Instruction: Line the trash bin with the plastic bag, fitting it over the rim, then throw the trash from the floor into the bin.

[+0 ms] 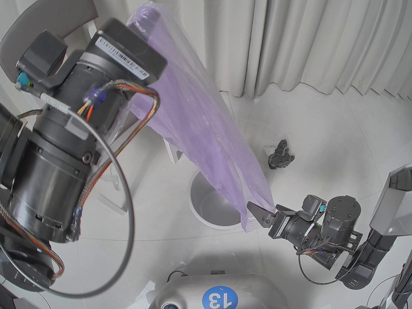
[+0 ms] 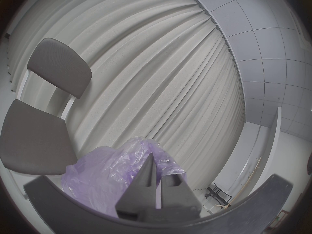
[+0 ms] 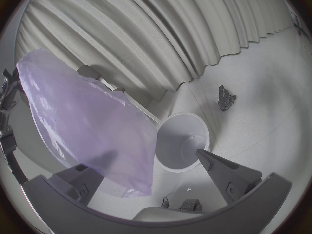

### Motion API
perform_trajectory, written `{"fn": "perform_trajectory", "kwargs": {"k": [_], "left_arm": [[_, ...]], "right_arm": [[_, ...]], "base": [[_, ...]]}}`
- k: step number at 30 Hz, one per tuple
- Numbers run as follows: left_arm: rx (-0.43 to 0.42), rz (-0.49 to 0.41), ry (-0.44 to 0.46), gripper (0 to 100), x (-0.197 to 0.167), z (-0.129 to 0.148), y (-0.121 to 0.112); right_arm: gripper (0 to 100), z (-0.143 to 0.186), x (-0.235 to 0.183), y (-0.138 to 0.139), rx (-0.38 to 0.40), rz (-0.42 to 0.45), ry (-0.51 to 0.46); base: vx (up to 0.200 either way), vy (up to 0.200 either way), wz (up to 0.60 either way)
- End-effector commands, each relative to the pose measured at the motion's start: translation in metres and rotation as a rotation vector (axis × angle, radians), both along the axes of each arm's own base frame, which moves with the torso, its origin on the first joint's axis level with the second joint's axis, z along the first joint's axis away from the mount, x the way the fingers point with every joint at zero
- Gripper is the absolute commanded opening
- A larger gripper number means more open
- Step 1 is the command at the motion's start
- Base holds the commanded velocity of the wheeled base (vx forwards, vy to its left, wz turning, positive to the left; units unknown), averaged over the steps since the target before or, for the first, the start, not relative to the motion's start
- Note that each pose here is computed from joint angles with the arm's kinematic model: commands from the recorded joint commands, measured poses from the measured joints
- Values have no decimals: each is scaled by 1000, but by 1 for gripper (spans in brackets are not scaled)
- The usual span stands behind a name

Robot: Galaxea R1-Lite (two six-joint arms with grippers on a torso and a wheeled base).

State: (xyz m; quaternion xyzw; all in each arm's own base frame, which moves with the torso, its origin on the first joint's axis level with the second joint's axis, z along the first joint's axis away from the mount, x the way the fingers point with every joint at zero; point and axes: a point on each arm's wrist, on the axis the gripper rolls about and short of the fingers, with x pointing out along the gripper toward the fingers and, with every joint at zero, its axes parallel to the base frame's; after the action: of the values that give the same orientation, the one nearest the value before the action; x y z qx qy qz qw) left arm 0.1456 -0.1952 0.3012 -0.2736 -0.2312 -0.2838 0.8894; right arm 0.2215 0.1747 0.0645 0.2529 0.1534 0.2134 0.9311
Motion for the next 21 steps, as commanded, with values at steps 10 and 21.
{"fn": "perform_trajectory", "kwargs": {"k": [10,21], "left_arm": [[1,-20,0,0,-6,-1,-1],[-1,-22,-2,0,-6,0,0]], "right_arm": [[100,2,2,4,49,-10,-3],[100,0,2,4,43,-10,4]], "base": [[0,0,0],[0,0,0]]}}
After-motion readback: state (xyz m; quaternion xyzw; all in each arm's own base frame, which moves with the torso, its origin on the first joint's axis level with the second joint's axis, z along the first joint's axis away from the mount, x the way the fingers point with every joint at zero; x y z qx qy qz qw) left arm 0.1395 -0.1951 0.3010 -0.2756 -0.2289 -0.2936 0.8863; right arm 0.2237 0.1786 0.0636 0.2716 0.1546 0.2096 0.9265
